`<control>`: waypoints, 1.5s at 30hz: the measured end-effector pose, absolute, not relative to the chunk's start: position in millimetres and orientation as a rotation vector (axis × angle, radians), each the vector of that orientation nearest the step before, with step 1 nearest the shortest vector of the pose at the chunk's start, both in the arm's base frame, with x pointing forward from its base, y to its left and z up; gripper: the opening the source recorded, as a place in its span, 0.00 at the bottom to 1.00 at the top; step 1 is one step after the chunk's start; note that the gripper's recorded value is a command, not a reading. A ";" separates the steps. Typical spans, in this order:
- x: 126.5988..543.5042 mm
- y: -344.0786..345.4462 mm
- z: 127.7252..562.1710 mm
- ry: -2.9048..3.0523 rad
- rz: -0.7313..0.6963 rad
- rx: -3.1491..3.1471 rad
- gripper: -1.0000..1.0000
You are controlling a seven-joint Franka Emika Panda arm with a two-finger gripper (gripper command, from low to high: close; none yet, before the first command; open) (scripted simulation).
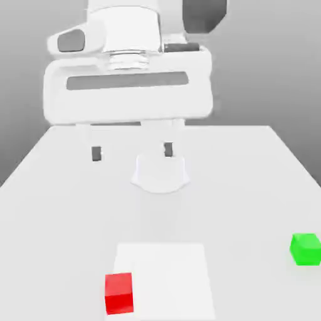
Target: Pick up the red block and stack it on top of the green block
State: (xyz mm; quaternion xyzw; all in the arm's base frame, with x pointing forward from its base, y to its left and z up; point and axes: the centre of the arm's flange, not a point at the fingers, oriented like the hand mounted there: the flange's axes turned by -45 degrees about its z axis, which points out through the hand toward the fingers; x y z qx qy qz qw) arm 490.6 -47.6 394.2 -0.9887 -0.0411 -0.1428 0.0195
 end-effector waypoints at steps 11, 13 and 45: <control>466.5 -76.2 198.1 -0.198 -0.012 -3.135 0.50; 465.9 -76.8 171.9 -0.200 -0.003 -3.136 0.50; 334.2 326.7 196.8 -1.652 0.001 -2.672 0.00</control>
